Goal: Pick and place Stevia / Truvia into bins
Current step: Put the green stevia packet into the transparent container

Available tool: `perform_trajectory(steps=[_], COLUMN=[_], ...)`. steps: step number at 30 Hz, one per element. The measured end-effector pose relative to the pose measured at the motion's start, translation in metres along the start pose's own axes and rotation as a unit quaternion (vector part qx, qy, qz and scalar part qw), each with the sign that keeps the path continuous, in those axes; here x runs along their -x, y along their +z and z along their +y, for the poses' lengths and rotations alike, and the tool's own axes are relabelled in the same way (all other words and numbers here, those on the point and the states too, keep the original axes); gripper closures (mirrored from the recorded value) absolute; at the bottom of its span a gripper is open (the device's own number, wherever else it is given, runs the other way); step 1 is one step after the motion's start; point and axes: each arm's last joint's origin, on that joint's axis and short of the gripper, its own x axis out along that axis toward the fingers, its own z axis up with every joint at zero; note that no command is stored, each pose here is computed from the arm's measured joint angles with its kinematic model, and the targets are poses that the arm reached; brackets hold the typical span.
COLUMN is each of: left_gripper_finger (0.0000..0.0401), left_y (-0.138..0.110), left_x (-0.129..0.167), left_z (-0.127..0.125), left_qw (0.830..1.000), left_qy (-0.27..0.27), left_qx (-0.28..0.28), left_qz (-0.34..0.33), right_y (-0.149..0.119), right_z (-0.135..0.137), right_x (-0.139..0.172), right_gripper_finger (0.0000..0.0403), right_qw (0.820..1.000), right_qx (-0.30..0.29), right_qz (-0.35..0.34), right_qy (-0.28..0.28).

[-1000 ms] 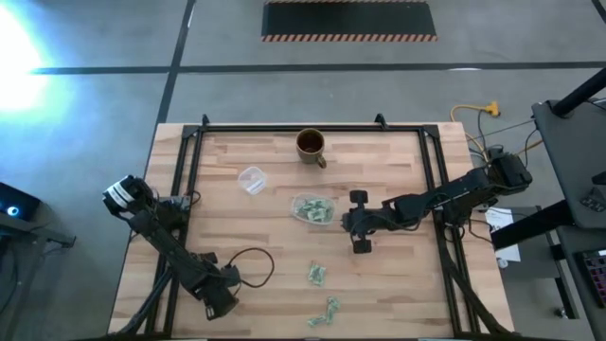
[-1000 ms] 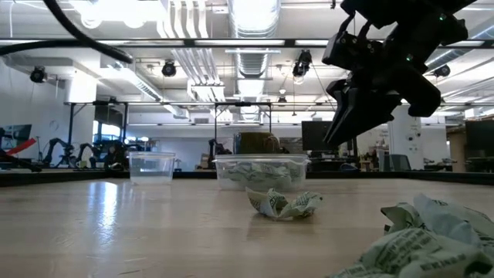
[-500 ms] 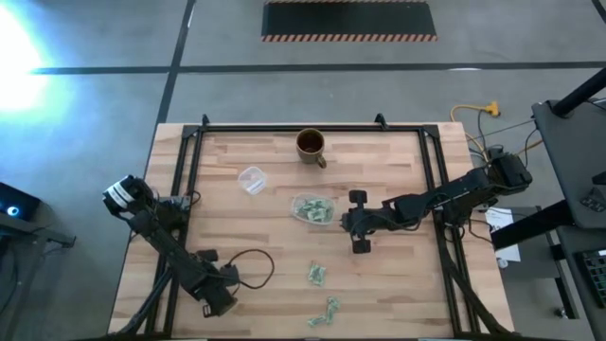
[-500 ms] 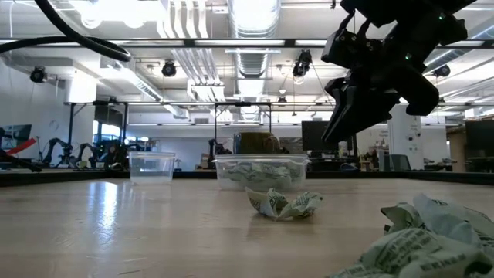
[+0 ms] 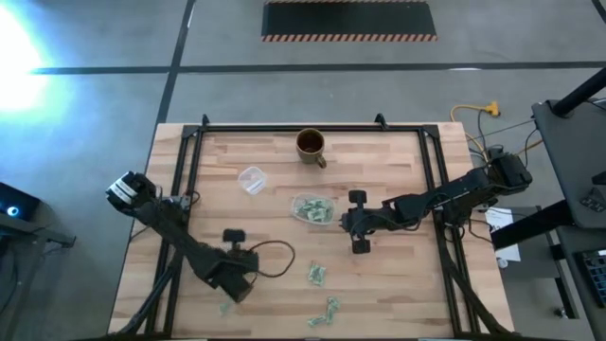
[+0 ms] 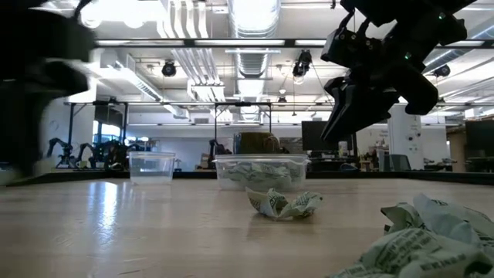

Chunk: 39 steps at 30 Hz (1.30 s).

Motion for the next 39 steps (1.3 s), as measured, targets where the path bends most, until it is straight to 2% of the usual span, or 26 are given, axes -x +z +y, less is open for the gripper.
perform_trajectory(steps=[4,9,16,21,29,39], left_gripper_finger=[0.0401,0.0401,0.0401,0.0401,0.0401,0.0401], left_y=[0.021,0.054,0.1,0.118,0.13,0.14], left_x=[-0.002,0.0,-0.006,-0.01,-0.023,-0.053], left_z=[0.017,0.035,0.06,0.083,0.119,0.133], left_qw=[0.995,0.977,0.954,0.943,0.946,0.951], left_qy=[0.075,0.152,0.163,0.186,0.173,0.157], left_qx=[-0.027,-0.05,-0.083,-0.086,-0.052,-0.051], left_qz=[-0.06,-0.14,-0.239,-0.261,-0.27,-0.261], right_y=[0.0,0.0,0.0,-0.001,-0.002,-0.005], right_z=[0.0,0.0,0.0,0.0,0.0,0.0], right_x=[0.0,0.0,0.0,0.0,0.0,0.0], right_gripper_finger=[0.0346,0.0346,0.0346,0.0346,0.0346,0.0346], right_qw=[1.0,1.0,1.0,1.0,1.0,1.0], right_qx=[0.0,-0.008,-0.018,-0.022,-0.02,-0.019], right_qz=[0.0,0.0,0.002,0.002,0.009,0.023], right_qy=[0.0,0.0,0.0,0.001,0.001,0.0])
